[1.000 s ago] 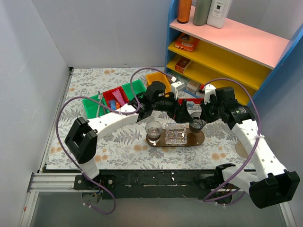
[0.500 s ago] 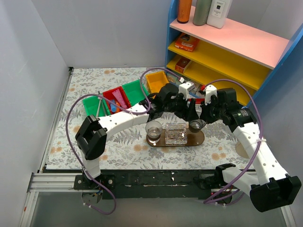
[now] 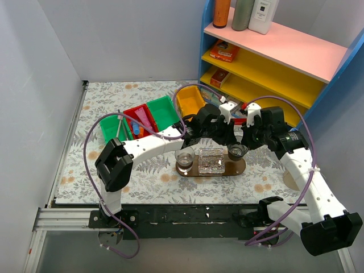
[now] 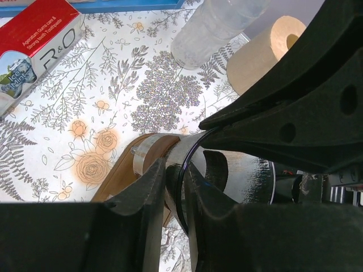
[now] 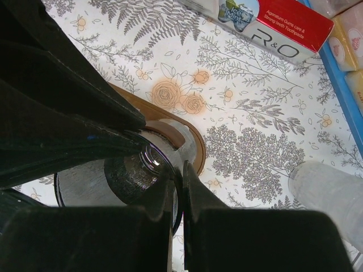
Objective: Prepare toiletry sets of a toothbrush and toothpaste on the tray
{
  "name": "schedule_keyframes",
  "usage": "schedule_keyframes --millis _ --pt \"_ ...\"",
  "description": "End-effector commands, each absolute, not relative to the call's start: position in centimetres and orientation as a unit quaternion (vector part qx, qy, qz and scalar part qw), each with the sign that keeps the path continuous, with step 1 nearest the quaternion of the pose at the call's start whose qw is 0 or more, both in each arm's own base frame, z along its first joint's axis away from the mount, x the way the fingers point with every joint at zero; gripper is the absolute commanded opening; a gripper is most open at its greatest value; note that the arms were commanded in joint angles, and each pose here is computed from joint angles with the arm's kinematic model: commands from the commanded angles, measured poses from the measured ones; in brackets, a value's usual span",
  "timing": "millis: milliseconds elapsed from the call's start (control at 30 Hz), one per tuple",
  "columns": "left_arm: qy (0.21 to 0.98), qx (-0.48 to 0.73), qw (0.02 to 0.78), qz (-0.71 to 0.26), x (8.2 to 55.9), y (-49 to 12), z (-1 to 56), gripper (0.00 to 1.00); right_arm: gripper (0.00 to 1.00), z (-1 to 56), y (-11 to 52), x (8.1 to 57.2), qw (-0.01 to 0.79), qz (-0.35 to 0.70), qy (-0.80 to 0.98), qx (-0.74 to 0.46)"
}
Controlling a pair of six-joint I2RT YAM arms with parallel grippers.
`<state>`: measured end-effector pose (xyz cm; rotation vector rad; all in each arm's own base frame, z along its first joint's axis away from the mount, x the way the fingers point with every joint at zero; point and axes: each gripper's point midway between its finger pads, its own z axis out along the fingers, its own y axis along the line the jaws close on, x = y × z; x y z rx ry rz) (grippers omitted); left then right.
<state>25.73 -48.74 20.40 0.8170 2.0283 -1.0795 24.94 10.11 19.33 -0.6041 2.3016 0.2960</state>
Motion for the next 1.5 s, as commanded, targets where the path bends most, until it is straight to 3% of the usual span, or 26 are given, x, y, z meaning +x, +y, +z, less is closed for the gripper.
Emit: schedule_keyframes --millis 0,33,233,400,1300,1400,1467 --pt "0.771 0.321 0.364 -0.413 25.5 -49.2 22.2 0.0 0.09 22.2 10.5 26.7 0.417 0.118 0.876 -0.212" --pt "0.773 0.316 0.368 -0.41 25.5 -49.3 22.4 0.0 0.21 22.2 10.4 26.7 0.417 0.116 0.877 -0.206" --pt "0.79 0.249 0.393 -0.399 27.1 -49.4 23.3 0.0 0.45 23.0 8.7 27.4 0.437 0.085 0.888 -0.118" --pt "0.794 0.203 0.407 -0.404 27.8 -49.6 24.3 0.0 0.54 23.7 7.9 27.5 0.449 0.072 0.887 -0.085" --pt "0.781 0.126 0.475 -0.386 29.0 -48.9 26.0 0.0 0.46 18.2 9.1 26.0 0.378 0.116 0.918 -0.021" --pt "0.78 0.13 0.474 -0.387 28.7 -49.2 25.9 0.0 0.42 18.0 9.2 26.1 0.377 0.118 0.918 -0.021" --pt "0.779 0.132 0.474 -0.389 28.5 -49.3 26.0 0.0 0.33 18.0 9.0 26.3 0.379 0.113 0.919 -0.018"
